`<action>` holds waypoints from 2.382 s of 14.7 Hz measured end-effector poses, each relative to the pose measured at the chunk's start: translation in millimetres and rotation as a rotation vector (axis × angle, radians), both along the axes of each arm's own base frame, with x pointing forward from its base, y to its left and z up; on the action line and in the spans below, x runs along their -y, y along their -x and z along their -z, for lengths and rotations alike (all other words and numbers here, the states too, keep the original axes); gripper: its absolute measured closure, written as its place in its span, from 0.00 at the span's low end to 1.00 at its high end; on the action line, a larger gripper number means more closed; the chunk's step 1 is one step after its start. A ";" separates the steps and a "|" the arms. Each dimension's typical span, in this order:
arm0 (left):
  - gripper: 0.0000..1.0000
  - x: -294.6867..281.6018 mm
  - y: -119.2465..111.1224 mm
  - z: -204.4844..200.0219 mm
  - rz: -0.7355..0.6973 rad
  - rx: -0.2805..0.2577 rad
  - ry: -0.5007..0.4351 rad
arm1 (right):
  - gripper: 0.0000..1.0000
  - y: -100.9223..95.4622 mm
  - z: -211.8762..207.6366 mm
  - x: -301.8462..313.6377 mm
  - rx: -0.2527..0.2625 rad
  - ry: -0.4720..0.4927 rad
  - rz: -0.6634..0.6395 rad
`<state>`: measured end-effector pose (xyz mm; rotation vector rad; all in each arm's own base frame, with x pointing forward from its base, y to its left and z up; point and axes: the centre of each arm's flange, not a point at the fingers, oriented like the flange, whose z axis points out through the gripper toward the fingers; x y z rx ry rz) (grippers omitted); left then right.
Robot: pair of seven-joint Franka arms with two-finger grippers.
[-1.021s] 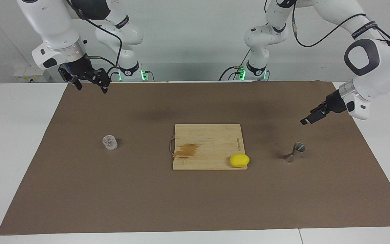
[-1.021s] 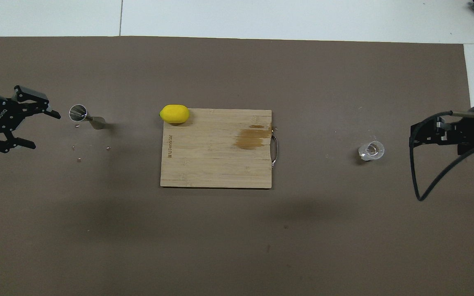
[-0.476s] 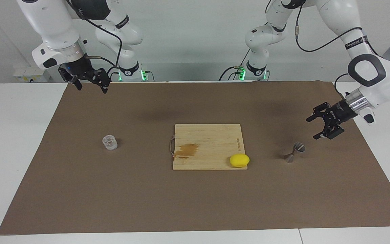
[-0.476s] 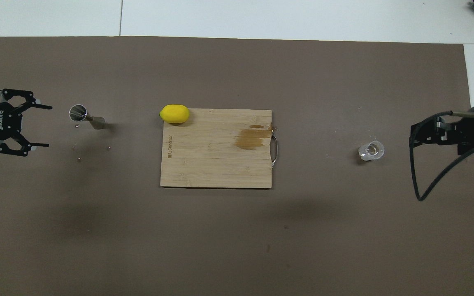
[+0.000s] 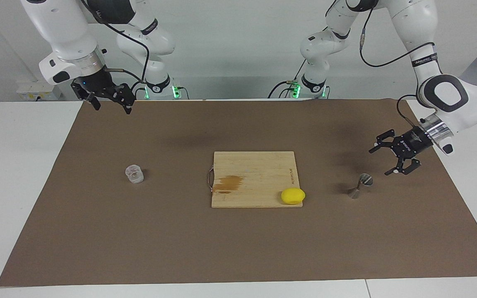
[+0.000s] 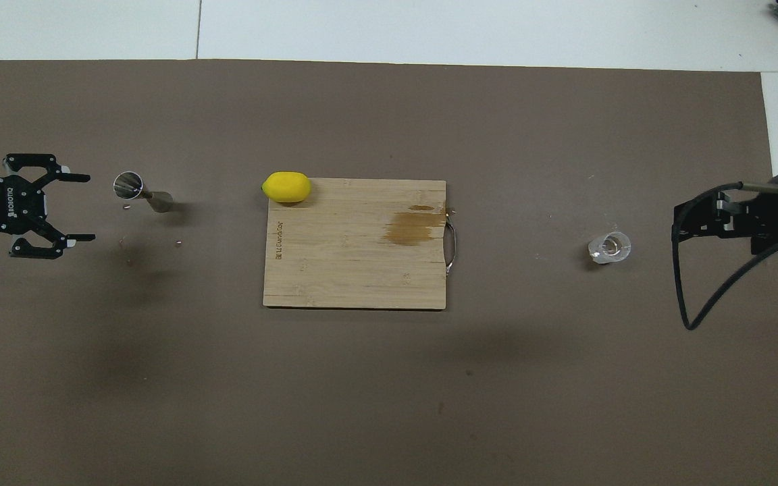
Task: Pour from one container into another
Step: 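Open the left gripper and reach toward the small dark cup, then close the left gripper around the small dark cup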
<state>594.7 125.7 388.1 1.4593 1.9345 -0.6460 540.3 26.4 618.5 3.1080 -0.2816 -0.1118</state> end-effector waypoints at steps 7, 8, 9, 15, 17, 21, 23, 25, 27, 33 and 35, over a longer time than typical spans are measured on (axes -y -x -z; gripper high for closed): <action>0.00 4.9 10.2 34.6 -0.147 -0.036 0.130 | 0.00 0.0 0.0 0.0 0.000 0.000 0.000; 0.00 7.6 10.5 36.6 -0.151 -0.033 0.143 | 0.00 0.0 0.0 0.0 0.000 0.000 0.000; 0.00 10.0 10.9 38.7 -0.153 -0.026 0.152 | 0.00 0.0 0.0 0.0 0.000 0.000 0.000; 0.00 25.4 9.7 47.3 -0.163 0.009 0.163 | 0.00 0.0 0.0 0.0 0.000 0.000 0.000; 0.00 27.2 11.2 52.9 -0.172 0.013 0.162 | 0.00 0.0 0.0 0.0 0.000 0.000 0.000; 0.00 33.8 9.9 60.1 -0.178 0.014 0.164 | 0.00 0.0 0.0 0.0 0.000 0.000 0.000; 0.01 37.6 8.8 60.1 -0.178 0.016 0.166 | 0.00 0.0 0.0 0.0 0.000 0.000 0.000; 0.07 39.1 8.5 60.0 -0.177 0.017 0.166 | 0.00 0.0 0.0 0.0 0.000 0.000 0.000; 0.11 39.2 8.4 60.0 -0.177 0.017 0.166 | 0.00 0.0 0.0 0.0 0.000 0.000 0.000; 0.50 39.6 8.4 60.2 -0.178 0.017 0.166 | 0.00 0.0 0.0 0.0 0.000 0.000 0.000; 0.50 39.7 8.4 60.3 -0.179 0.017 0.167 | 0.00 0.0 0.0 0.0 0.000 0.000 0.000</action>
